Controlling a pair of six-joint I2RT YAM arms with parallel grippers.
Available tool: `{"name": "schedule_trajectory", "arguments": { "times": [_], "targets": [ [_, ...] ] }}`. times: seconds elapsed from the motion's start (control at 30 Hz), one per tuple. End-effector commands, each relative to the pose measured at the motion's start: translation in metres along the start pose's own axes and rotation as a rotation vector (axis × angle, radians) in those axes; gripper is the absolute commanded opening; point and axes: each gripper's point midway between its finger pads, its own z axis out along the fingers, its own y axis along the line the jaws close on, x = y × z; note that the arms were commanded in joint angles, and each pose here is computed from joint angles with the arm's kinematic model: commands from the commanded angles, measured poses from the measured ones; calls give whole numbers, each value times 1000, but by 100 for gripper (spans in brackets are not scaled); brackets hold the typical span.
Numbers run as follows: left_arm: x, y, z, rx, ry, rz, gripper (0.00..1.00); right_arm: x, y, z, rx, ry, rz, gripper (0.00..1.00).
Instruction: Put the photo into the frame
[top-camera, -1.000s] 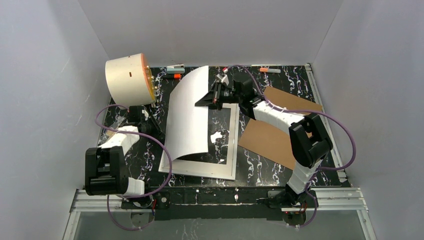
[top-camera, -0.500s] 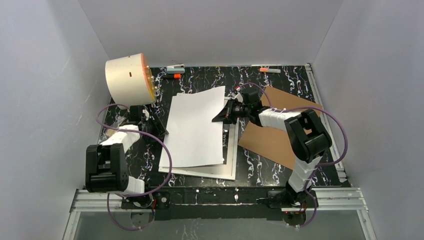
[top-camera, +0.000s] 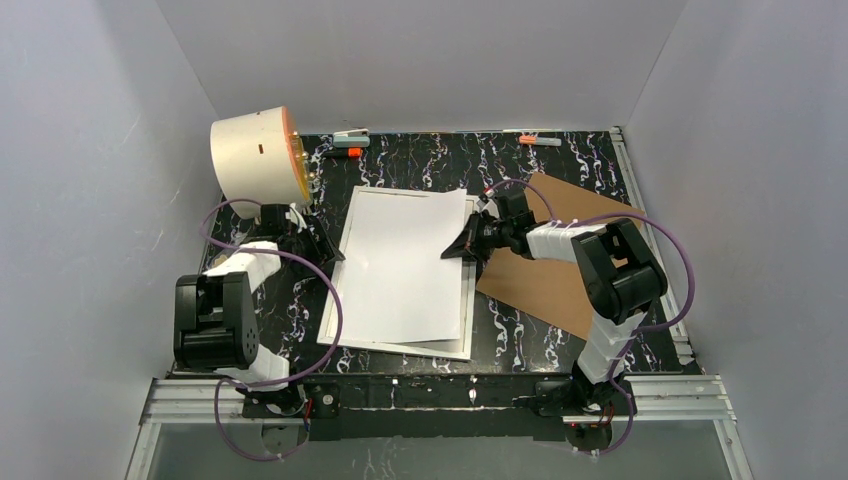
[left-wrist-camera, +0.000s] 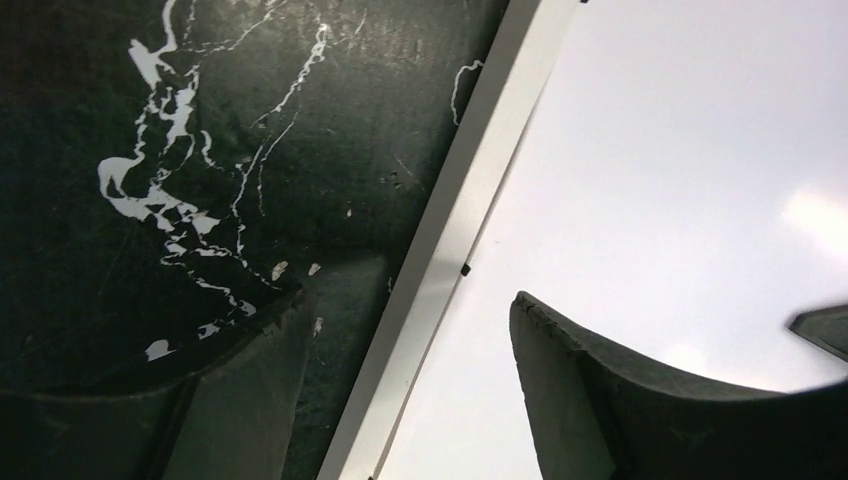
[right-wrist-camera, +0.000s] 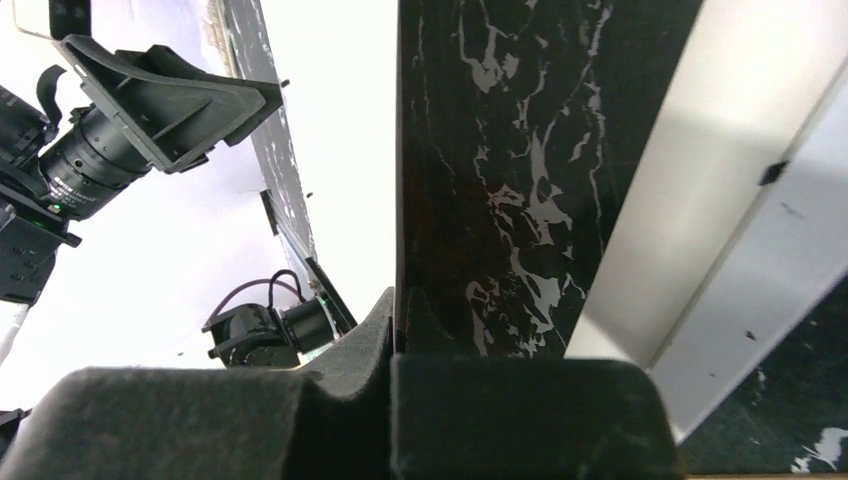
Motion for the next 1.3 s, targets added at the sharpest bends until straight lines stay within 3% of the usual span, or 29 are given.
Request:
{"name": "schedule_trajectory", "arguments": {
  "times": [0.0, 0.53, 1.03, 1.27],
  "targets": [
    [18, 2, 6, 21, 75, -2, 70, -6, 4, -6, -7, -33, -54, 1],
    [24, 5, 9, 18, 95, -16, 57, -6, -3, -2, -9, -71, 22, 1],
    [28, 5, 10, 24, 108, -21, 57, -5, -1, 10, -20, -20, -15, 1],
    [28, 6, 9, 14, 108, -21, 56, -8, 0, 11, -7, -9, -33, 9]
  ]
}}
